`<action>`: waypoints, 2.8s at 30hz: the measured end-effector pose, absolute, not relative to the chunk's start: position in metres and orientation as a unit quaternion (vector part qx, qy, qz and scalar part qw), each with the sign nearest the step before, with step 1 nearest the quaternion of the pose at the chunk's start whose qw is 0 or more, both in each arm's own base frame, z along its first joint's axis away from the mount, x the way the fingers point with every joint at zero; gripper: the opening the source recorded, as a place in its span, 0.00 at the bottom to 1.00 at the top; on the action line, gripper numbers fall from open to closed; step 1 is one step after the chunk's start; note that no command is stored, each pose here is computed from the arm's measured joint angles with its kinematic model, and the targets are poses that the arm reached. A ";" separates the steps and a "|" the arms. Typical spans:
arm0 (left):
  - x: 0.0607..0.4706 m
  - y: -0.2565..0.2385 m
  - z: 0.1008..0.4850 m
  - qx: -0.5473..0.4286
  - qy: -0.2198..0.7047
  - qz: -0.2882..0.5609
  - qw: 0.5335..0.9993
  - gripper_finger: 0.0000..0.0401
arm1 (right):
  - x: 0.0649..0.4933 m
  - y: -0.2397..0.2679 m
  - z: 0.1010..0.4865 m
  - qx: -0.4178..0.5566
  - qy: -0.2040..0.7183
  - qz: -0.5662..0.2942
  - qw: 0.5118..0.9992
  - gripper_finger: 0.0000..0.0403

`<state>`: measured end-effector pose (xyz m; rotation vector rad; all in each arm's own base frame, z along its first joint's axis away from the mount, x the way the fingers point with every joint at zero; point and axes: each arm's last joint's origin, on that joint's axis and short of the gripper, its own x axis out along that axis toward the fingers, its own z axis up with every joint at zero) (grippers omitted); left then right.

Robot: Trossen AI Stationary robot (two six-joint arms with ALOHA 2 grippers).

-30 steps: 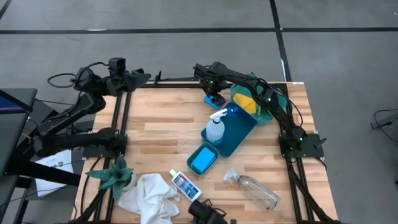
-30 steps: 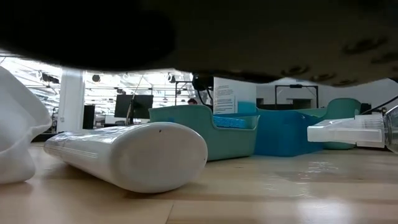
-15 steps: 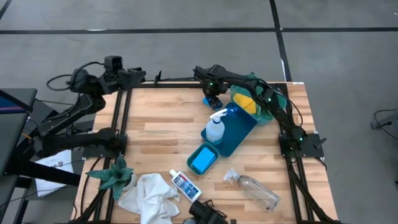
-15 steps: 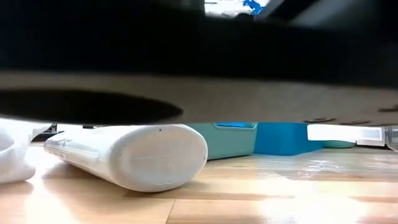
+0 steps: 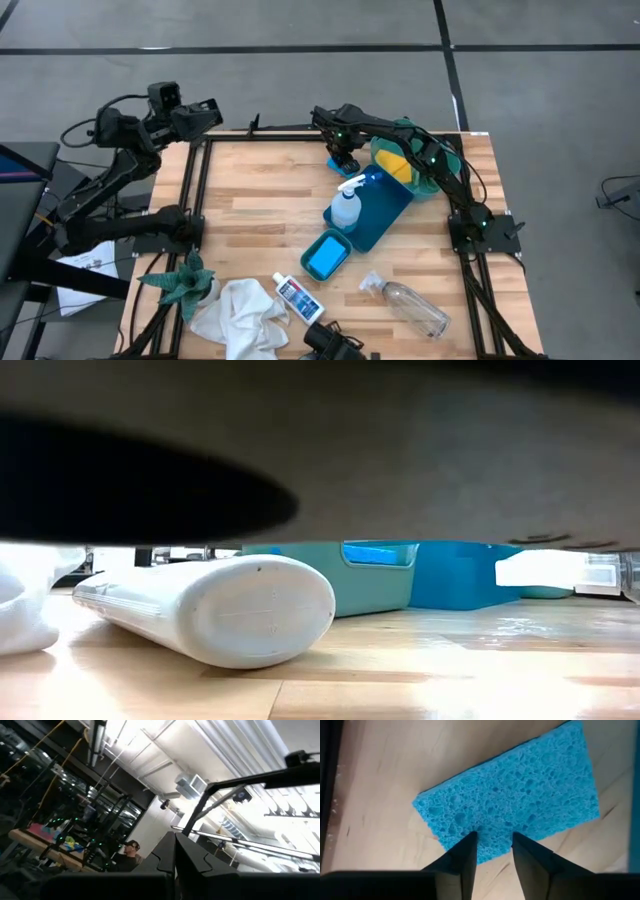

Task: Pick & Place Kitchen Items
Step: Put the light blue sponge into the bottom green bin

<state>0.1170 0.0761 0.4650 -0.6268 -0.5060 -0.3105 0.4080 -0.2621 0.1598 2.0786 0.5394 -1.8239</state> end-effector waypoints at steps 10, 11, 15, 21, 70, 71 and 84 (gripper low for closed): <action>0.113 0.072 0.474 -0.290 -0.247 -0.163 0.910 0.00 | 0.415 -0.261 0.160 0.738 0.203 -0.612 0.200 0.35; 0.113 0.072 0.474 -0.290 -0.247 -0.164 0.910 0.00 | 0.419 -0.258 0.161 0.742 0.198 -0.608 0.200 0.37; 0.113 0.072 0.474 -0.291 -0.246 -0.164 0.910 0.00 | 0.427 -0.247 0.164 0.737 0.203 -0.605 0.221 0.39; 0.113 0.072 0.474 -0.293 -0.246 -0.164 0.909 0.00 | 0.439 -0.237 0.166 0.741 0.206 -0.586 0.257 0.43; 0.317 0.220 0.234 -0.329 0.104 0.127 0.930 0.00 | 0.203 -0.108 0.539 0.303 0.049 -0.503 0.808 0.00; 0.323 0.225 0.223 -0.329 0.122 0.131 0.927 0.00 | 0.200 -0.104 0.540 0.300 0.048 -0.504 0.808 0.00; 0.401 0.274 0.194 -0.162 0.354 0.139 0.910 0.00 | 0.195 -0.096 0.540 0.293 0.062 -0.505 0.809 0.00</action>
